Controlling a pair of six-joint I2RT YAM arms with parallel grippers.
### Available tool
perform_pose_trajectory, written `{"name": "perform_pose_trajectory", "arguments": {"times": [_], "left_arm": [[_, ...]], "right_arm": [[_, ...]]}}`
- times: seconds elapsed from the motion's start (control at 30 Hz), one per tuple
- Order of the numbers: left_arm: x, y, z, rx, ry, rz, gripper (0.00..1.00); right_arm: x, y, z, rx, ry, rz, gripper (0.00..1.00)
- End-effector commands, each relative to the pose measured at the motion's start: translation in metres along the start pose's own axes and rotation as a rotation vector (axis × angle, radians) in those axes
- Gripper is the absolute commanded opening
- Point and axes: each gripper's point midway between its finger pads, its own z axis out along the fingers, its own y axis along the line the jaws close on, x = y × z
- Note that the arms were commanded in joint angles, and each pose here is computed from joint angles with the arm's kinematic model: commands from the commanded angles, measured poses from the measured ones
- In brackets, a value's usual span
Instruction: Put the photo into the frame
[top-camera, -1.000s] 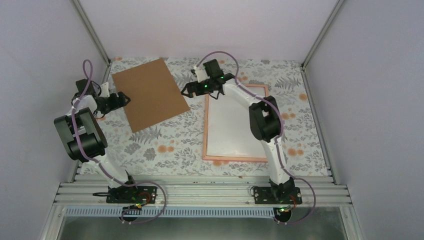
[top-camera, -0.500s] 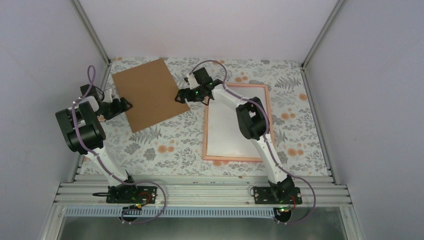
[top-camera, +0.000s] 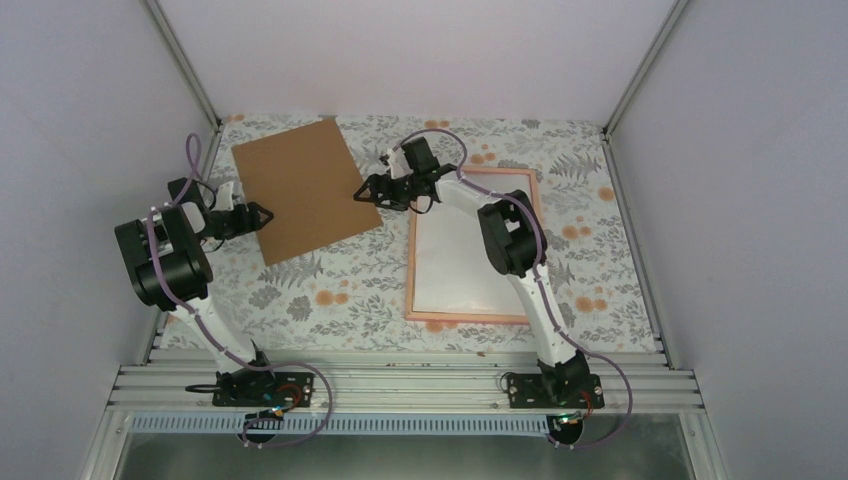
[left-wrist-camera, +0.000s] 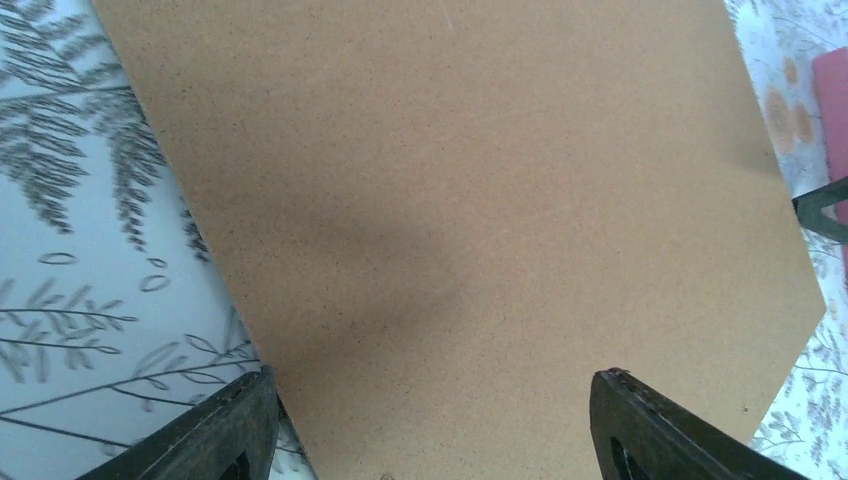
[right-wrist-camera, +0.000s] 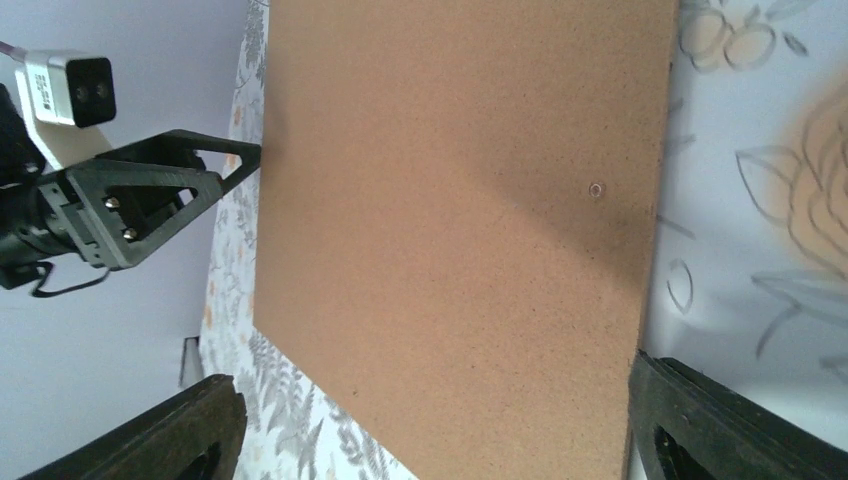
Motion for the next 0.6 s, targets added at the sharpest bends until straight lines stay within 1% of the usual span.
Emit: {"name": "perform_pose_trajectory", "arguments": {"times": [0.0,0.13,0.2,0.3,0.47,0.53,0.57], "left_arm": [[0.073,-0.046,0.018,0.207,0.199,-0.112,0.77],[0.070,-0.059,0.010,0.252,0.178,-0.093,0.76],[0.069,-0.064,0.008,0.265,0.180,-0.079,0.76],[0.072,-0.074,0.008,0.288,0.196,-0.051,0.76],[0.078,-0.103,0.013,0.325,0.236,0.030,0.76],[0.081,-0.115,0.018,0.337,0.251,0.061,0.76],[0.083,-0.122,0.021,0.343,0.262,0.076,0.76]], "right_arm": [[0.026,0.081,-0.009,-0.215,0.112,-0.009,0.93],[0.022,0.115,-0.032,-0.276,0.094,-0.061,0.92],[0.022,0.126,-0.042,-0.283,0.086,-0.081,0.92],[0.027,0.130,-0.059,-0.275,0.081,-0.085,0.91],[0.048,0.107,-0.079,-0.215,0.104,-0.046,0.91],[0.051,0.091,-0.089,-0.180,0.097,-0.024,0.91],[0.052,0.081,-0.095,-0.161,0.092,-0.012,0.88]]}}
